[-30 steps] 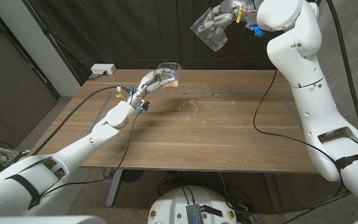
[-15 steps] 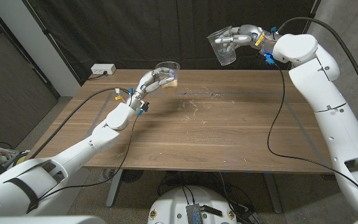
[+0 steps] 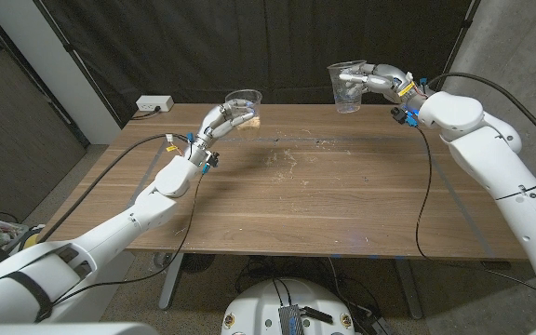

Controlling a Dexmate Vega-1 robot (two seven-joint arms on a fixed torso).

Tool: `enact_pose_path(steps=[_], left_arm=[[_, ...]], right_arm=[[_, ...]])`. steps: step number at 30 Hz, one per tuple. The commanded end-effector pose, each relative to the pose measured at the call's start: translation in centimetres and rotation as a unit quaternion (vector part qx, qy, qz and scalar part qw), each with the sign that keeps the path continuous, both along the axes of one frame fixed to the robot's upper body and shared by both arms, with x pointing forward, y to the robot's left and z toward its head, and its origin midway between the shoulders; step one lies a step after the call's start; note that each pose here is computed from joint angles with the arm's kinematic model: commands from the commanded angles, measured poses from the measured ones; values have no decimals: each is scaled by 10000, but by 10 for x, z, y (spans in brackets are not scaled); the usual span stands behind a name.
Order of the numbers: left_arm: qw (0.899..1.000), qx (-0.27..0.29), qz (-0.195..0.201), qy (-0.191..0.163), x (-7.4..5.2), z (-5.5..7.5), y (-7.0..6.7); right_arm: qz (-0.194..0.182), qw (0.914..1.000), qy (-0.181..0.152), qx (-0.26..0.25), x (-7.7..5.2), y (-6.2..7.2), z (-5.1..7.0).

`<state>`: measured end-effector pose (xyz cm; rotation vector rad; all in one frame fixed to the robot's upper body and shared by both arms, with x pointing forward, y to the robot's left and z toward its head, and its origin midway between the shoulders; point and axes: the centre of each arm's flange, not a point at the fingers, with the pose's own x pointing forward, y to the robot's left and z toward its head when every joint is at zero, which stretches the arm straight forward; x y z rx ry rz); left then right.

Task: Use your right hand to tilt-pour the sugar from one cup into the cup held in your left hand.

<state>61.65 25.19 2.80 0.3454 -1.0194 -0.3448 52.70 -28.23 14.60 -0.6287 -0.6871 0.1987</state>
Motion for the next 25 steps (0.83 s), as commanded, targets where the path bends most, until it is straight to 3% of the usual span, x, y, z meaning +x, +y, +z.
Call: enact_pose_path(steps=[1, 8, 16, 19, 25], left_arm=[[9997, -208, -68, 108, 2, -1, 17], [9985, -385, -346, 183, 6, -1, 26], [9979, -474, -378, 241, 6, -2, 31], [9979, -453, -392, 248, 5, -2, 28], [9982, -437, -368, 206, -1, -4, 24]], right_arm=[[175, 9960, 110, 871, 13, -36, -59], [317, 9914, 59, 1268, 22, -37, -91], [516, 9856, 55, 1608, 31, -36, -121], [535, 9848, 114, 1651, 33, -36, -126], [645, 9849, 183, 1596, 39, -33, -125]])
